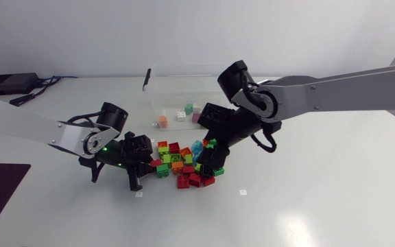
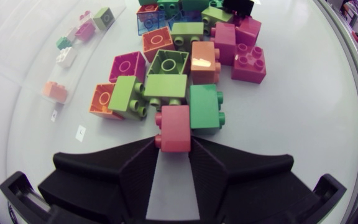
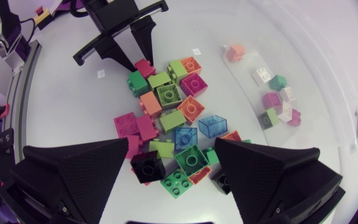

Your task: Place the duplo bricks in the container

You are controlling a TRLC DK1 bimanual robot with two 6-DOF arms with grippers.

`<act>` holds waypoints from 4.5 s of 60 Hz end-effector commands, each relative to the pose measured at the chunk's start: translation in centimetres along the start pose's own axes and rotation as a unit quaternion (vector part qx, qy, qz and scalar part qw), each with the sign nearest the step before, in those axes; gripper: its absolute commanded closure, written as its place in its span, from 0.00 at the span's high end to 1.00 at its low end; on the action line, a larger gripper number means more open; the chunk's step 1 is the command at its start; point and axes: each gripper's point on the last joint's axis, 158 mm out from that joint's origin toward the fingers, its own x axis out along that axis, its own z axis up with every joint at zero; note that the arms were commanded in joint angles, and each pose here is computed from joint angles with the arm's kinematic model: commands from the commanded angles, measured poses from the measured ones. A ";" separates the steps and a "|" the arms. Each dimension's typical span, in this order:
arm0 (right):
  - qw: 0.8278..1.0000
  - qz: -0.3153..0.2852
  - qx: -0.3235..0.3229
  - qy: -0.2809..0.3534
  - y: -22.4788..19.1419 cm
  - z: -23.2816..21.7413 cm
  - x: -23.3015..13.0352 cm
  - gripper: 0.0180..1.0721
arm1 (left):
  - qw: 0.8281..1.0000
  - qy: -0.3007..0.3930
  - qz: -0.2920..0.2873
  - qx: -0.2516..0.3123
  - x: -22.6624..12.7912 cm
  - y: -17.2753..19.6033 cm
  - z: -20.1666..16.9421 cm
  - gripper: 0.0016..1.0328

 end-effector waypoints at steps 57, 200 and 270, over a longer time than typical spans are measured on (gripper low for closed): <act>0.993 0.022 -0.114 0.030 -6.6 -0.5 6.0 0.95 | 0.998 -0.027 0.054 -0.008 -9.9 -0.9 -2.5 0.31; 0.992 0.013 -0.086 0.091 -6.6 -2.2 8.0 0.40 | 0.969 -0.176 0.138 -0.104 -17.3 7.0 5.5 0.31; 0.997 -0.062 -0.027 -0.033 -8.9 3.4 -4.6 0.39 | 0.949 -0.216 0.168 -0.154 -10.4 22.4 16.0 0.95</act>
